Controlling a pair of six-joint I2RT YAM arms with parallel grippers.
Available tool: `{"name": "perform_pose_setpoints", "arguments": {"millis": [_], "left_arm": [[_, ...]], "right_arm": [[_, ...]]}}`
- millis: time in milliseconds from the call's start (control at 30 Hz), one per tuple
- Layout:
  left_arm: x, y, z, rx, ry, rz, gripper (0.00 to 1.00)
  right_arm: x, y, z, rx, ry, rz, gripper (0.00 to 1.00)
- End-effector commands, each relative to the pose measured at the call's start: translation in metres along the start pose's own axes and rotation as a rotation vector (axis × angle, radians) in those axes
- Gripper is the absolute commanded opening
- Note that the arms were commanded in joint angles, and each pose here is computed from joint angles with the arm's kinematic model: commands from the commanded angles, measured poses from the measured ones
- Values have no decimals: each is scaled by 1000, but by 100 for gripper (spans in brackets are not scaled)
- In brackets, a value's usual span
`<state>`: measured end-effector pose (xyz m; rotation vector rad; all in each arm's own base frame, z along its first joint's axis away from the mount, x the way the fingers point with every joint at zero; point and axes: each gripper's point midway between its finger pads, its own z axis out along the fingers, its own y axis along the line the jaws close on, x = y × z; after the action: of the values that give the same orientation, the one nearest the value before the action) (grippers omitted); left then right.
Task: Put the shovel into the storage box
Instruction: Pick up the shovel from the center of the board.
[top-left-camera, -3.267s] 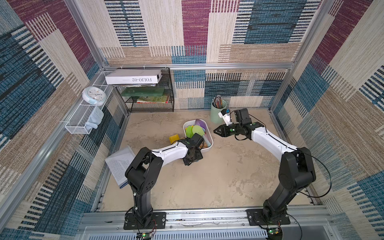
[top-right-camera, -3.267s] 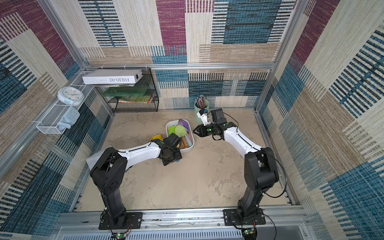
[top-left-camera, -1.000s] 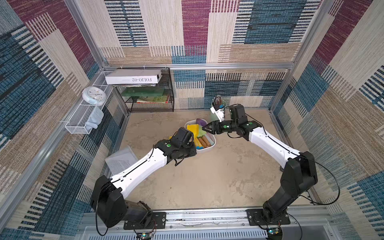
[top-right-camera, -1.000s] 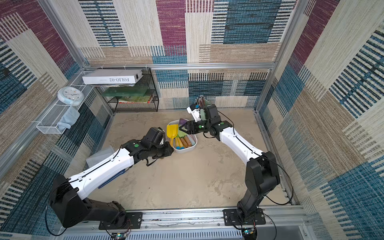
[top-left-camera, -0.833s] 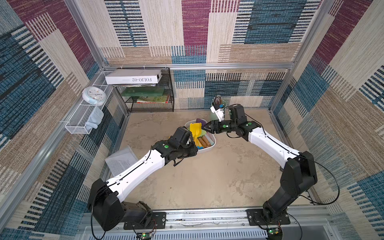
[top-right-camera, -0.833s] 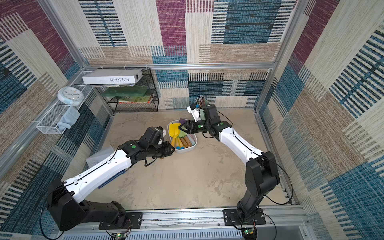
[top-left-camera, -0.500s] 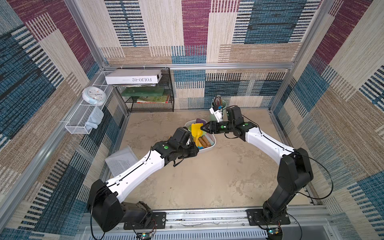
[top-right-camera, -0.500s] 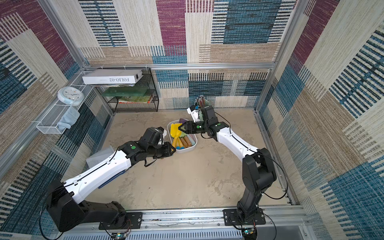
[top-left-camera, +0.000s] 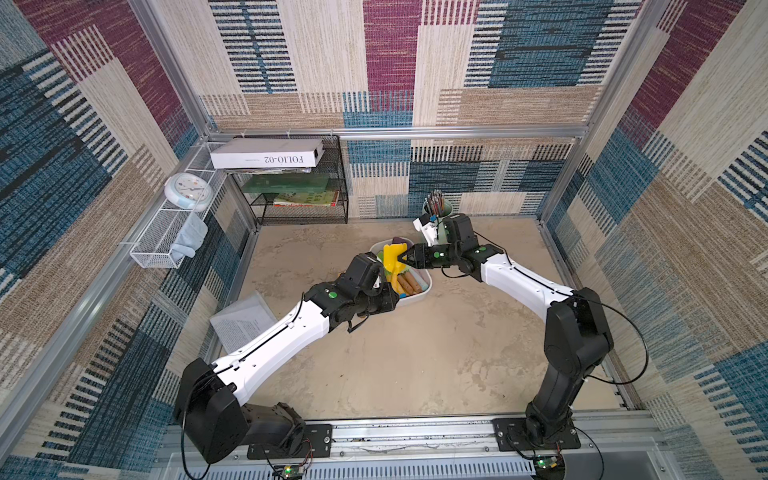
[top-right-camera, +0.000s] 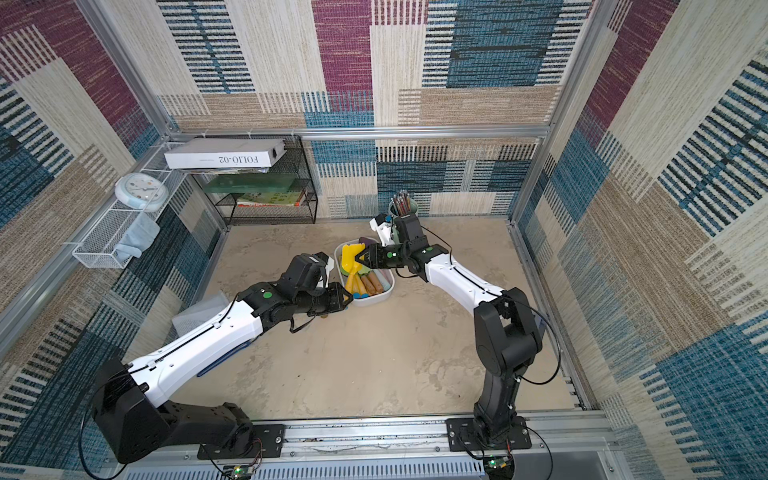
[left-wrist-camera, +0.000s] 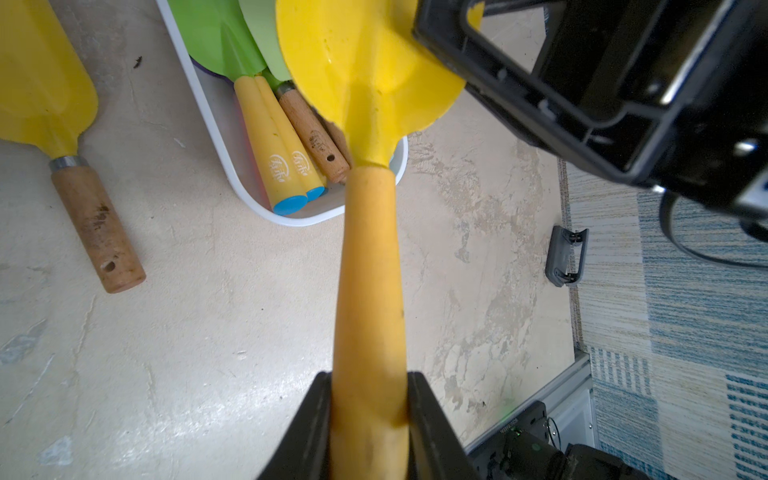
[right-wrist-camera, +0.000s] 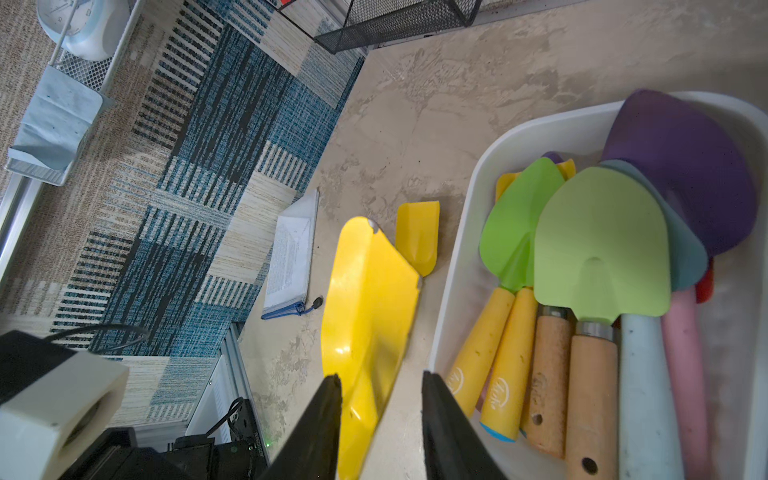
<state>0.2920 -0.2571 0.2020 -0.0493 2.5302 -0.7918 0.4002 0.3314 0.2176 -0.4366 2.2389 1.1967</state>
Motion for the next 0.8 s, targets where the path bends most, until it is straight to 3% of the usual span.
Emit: {"name": "perform_pose_setpoints", "arguments": {"millis": [0, 500, 600, 767], "left_arm": [[-8, -5, -1, 14, -29, 7, 26], [-11, -2, 3, -18, -28, 0, 26], [-11, -4, 3, -16, -24, 2, 40], [-12, -6, 1, -10, -25, 7, 76]], "right_arm": [[-9, 3, 3, 0, -29, -9, 33], [-8, 0, 13, 20, -31, 12, 15], [-9, -1, 14, 28, -34, 13, 9], [-9, -4, 16, 35, -33, 17, 0]]}}
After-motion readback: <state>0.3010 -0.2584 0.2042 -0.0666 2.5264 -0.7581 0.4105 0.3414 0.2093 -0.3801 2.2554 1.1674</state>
